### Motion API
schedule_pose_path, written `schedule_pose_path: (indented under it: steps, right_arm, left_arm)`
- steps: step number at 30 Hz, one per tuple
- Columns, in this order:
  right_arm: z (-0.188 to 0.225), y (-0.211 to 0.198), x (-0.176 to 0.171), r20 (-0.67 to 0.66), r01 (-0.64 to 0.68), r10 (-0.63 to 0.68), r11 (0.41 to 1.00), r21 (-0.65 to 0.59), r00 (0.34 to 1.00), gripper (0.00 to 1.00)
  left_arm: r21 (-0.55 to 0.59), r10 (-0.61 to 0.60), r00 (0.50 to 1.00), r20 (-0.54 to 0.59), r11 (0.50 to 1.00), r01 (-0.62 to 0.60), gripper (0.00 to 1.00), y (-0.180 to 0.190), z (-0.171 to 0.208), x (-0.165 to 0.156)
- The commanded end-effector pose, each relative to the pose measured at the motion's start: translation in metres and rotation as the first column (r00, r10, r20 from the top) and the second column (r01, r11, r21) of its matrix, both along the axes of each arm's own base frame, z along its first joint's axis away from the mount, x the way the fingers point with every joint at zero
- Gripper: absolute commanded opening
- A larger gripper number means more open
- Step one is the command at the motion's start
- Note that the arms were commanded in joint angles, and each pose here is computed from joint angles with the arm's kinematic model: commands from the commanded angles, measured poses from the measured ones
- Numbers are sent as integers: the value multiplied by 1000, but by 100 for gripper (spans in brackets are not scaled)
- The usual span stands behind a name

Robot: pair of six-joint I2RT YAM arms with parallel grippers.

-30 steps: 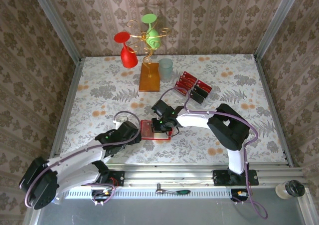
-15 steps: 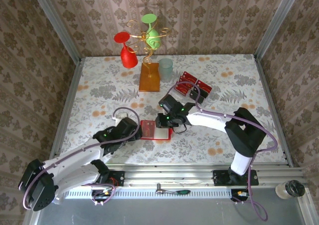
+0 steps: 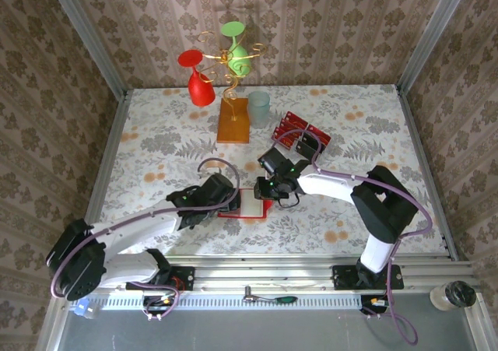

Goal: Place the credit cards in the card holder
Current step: Flip over the card slot on the card holder.

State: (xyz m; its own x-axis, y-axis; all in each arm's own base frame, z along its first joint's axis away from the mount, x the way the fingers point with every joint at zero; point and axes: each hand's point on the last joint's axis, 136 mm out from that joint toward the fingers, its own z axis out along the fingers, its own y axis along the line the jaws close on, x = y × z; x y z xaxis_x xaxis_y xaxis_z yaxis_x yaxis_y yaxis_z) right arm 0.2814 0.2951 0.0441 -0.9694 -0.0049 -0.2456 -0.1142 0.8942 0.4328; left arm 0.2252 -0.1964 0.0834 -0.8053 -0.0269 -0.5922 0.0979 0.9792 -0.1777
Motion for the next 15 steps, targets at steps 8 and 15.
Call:
schedule_pose_path:
  steps: [8, 15]
  right_arm:
    - [-11, 6, 6, -11, -22, 22, 1000, -2, 1000, 19]
    - [-4, 5, 7, 5, -21, 21, 1000, 3, 1000, 14]
  left_arm:
    - [10, -28, 999, -39, 1000, 28, 100, -16, -16, -1]
    - [26, -38, 997, -66, 999, 40, 100, -16, -32, -6]
